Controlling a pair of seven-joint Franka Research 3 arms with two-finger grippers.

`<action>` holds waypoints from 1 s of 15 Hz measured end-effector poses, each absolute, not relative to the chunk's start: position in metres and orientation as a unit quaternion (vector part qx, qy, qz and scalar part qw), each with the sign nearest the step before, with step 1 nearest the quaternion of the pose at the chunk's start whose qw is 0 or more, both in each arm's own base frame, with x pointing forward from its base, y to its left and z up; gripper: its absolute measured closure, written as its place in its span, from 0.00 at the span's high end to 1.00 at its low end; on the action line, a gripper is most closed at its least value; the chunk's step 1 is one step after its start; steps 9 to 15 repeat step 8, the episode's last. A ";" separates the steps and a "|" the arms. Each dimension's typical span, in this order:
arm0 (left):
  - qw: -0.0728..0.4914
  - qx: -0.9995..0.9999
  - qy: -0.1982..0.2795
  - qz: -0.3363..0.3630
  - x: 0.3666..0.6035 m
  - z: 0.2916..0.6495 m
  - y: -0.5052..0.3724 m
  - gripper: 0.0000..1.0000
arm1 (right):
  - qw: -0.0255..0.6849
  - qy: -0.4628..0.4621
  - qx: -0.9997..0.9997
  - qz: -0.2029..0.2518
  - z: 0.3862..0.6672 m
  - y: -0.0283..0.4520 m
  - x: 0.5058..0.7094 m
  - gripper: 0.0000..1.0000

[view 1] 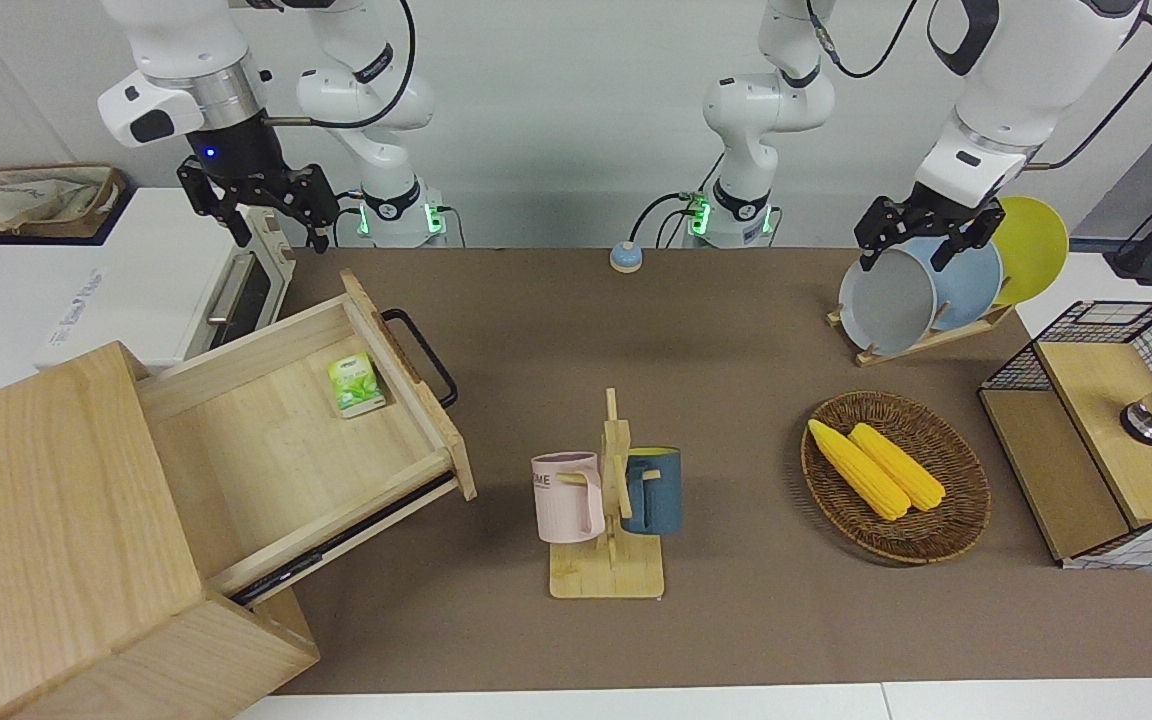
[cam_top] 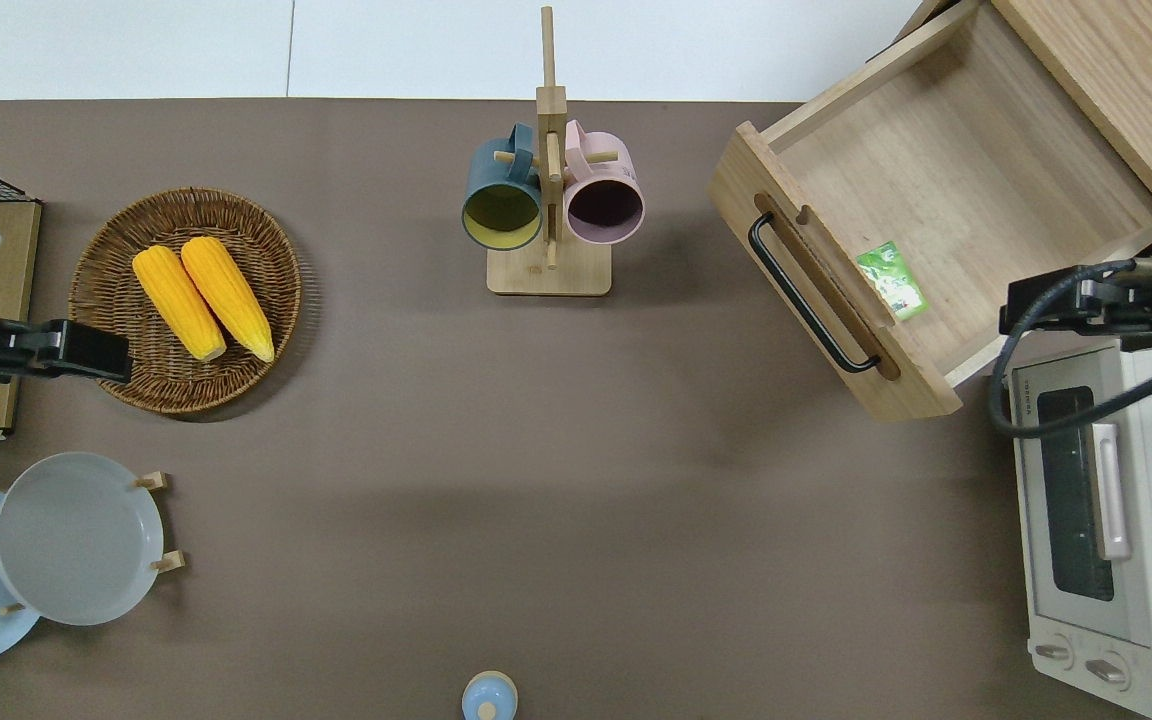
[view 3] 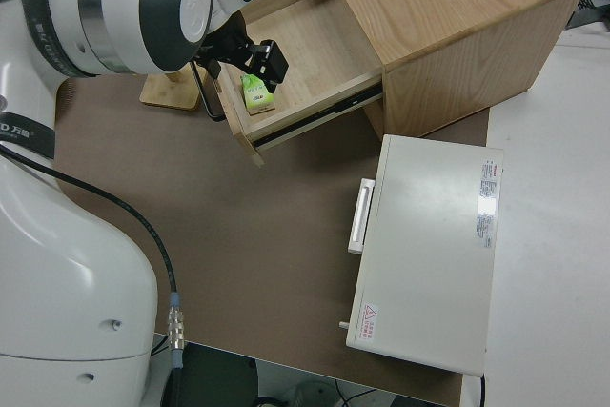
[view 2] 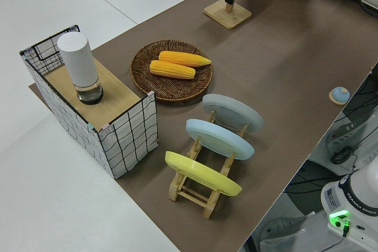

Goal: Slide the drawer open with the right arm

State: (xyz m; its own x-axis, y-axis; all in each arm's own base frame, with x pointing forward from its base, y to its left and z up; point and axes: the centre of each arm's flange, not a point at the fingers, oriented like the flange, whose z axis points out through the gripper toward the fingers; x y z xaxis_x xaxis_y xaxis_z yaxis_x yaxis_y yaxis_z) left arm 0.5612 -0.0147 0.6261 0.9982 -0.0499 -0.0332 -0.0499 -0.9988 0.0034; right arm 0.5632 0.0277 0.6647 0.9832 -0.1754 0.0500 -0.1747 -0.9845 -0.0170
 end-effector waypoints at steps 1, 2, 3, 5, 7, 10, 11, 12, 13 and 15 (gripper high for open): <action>0.001 1.000 -0.025 -0.017 0.561 0.626 -0.015 1.00 | 0.007 0.091 -0.995 -0.029 0.660 0.024 0.567 0.99; 0.001 1.000 -0.025 -0.017 0.561 0.626 -0.015 1.00 | 0.007 0.093 -0.995 -0.031 0.657 0.021 0.569 0.99; 0.001 1.000 -0.025 -0.017 0.561 0.626 -0.015 1.00 | 0.008 0.094 -0.995 -0.036 0.653 0.019 0.572 0.99; 0.001 1.000 -0.025 -0.017 0.561 0.626 -0.015 1.00 | 0.009 0.094 -0.995 -0.042 0.646 0.019 0.579 0.99; 0.001 1.000 -0.025 -0.017 0.561 0.626 -0.015 1.00 | 0.010 0.094 -0.994 -0.046 0.638 0.019 0.585 0.99; 0.001 1.000 -0.025 -0.017 0.561 0.626 -0.015 1.00 | 0.011 0.094 -0.995 -0.044 0.635 0.019 0.587 0.99; 0.001 1.000 -0.025 -0.017 0.561 0.626 -0.015 1.00 | 0.011 0.094 -0.995 -0.044 0.635 0.019 0.587 0.99; 0.001 1.000 -0.025 -0.017 0.561 0.626 -0.015 1.00 | 0.011 0.094 -0.995 -0.044 0.635 0.019 0.587 0.99; 0.001 1.000 -0.025 -0.017 0.561 0.626 -0.015 1.00 | 0.011 0.094 -0.995 -0.044 0.635 0.019 0.587 0.99; 0.001 1.000 -0.025 -0.017 0.561 0.626 -0.015 1.00 | 0.011 0.094 -0.995 -0.044 0.635 0.019 0.587 0.99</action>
